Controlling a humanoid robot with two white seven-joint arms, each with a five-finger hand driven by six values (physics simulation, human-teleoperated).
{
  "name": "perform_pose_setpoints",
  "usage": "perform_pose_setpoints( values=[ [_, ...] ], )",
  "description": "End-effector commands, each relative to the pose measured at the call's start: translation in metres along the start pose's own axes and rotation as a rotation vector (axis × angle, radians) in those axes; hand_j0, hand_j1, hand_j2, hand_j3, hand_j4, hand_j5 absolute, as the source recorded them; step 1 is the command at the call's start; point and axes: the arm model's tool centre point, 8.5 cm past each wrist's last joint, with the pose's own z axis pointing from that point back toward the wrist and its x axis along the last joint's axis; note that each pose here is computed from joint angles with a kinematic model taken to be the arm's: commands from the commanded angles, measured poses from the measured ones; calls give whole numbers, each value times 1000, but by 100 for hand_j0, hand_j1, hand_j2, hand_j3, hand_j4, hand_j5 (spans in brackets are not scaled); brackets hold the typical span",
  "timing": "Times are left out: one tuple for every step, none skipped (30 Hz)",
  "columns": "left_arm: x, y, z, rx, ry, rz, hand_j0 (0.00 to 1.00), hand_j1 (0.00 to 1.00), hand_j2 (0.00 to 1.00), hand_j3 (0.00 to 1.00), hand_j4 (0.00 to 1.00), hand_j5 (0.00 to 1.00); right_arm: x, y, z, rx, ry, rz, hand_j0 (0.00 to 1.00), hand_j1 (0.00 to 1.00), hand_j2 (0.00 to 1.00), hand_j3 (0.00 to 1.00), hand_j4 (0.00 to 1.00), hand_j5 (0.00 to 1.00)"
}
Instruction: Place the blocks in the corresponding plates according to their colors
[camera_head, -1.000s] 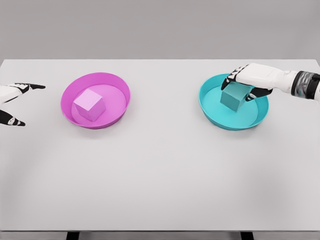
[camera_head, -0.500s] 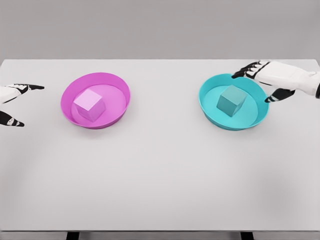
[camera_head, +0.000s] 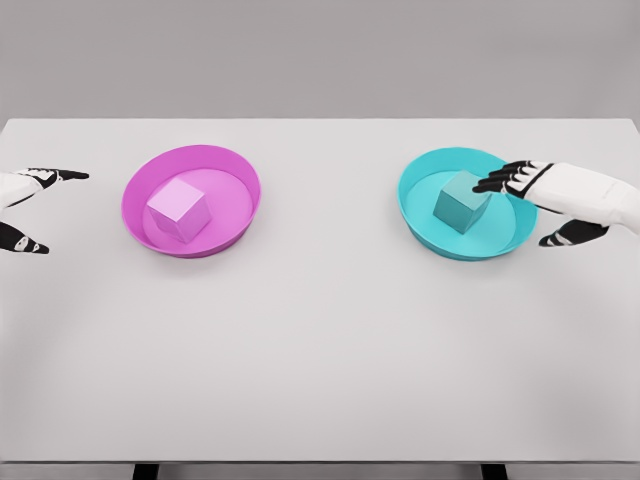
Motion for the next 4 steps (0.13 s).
perform_pose_setpoints(
  values=[
    [0,1,1,5,1,5,100,100,100,100,100,100,0,-2,1,-8,1,-2,100,100,100,100,100,100],
    [0,1,1,5,1,5,100,100,100,100,100,100,0,-2,1,-7,1,-4,100,100,100,100,100,100],
    [0,1,0,4,1,5,100,100,100,100,100,100,0,1,1,-3,1,-8,100,100,100,100,100,100],
    [0,1,0,4,1,5,100,100,100,100,100,100,0,1,1,-3,1,-8,100,100,100,100,100,100]
  ],
)
